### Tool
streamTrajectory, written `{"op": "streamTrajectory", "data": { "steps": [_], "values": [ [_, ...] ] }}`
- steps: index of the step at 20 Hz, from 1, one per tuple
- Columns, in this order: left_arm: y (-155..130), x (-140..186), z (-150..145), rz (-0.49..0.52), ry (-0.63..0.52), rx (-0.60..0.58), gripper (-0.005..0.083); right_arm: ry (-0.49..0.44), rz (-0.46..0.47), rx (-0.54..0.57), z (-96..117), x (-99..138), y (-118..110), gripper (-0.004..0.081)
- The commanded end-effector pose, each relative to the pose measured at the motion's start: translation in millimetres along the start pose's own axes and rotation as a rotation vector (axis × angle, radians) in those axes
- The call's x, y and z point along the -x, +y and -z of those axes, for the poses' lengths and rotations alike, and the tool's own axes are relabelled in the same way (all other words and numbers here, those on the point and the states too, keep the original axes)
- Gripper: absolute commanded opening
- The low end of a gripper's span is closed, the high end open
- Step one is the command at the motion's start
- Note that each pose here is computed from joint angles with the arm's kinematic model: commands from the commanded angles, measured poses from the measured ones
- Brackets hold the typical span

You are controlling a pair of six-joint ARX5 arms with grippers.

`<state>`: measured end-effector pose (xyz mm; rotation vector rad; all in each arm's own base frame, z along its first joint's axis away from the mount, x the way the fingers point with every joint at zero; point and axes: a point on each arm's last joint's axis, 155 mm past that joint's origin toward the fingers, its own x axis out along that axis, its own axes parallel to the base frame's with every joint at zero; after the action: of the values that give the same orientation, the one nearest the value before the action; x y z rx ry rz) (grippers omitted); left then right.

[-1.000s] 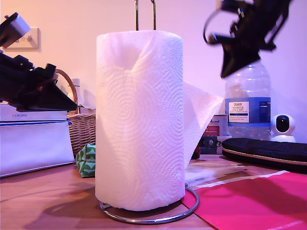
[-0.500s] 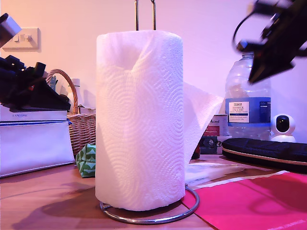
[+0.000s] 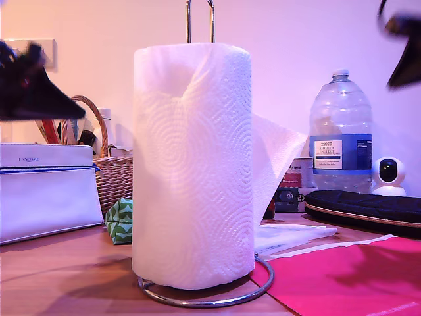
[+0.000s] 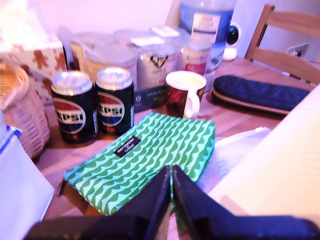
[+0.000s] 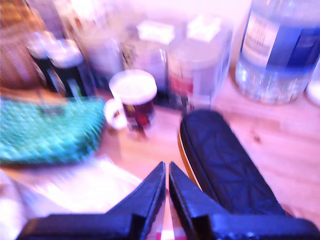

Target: Insert the paper towel roll into the metallic stand.

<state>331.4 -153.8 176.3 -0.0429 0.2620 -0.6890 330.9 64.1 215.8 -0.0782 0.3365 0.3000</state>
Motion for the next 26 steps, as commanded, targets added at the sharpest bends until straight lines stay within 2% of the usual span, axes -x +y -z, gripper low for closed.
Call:
{"op": "streamTrajectory", "data": {
  "steps": [1,5,12,14,17,22,26],
  "values": [
    [-2.9,6.4,-0.4,0.000,-0.004,0.005,-0.0024,0.003,-0.005,-0.018,14.9,6.7,3.8,-0.0012],
    [-11.1,22.1,-7.8,-0.006,-0.009,0.002,-0.0024,-0.065,-0.001,-0.033,10.1,38.3,10.3,-0.0012],
    [-29.2,44.5,-7.4,-0.038,0.011,0.000,-0.0024,-0.076,0.030,-0.007,21.9,89.0,16.8,-0.0012],
    [-28.7,51.7,-4.8,-0.085,0.025,0.009,-0.0024,-0.071,0.036,-0.008,28.1,99.3,18.4,-0.0012],
    [-38.6,63.2,-3.5,-0.093,0.031,-0.001,-0.0024,-0.062,0.036,0.005,36.7,109.8,21.4,-0.0012],
    [-54.8,83.7,0.7,-0.084,0.037,0.024,-0.0024,-0.089,0.032,-0.016,36.1,119.6,24.4,-0.0012],
    [-57.2,92.6,19.3,-0.086,0.104,0.050,-0.0024,-0.088,0.033,-0.016,36.4,119.6,24.2,-0.0012]
  ]
}}
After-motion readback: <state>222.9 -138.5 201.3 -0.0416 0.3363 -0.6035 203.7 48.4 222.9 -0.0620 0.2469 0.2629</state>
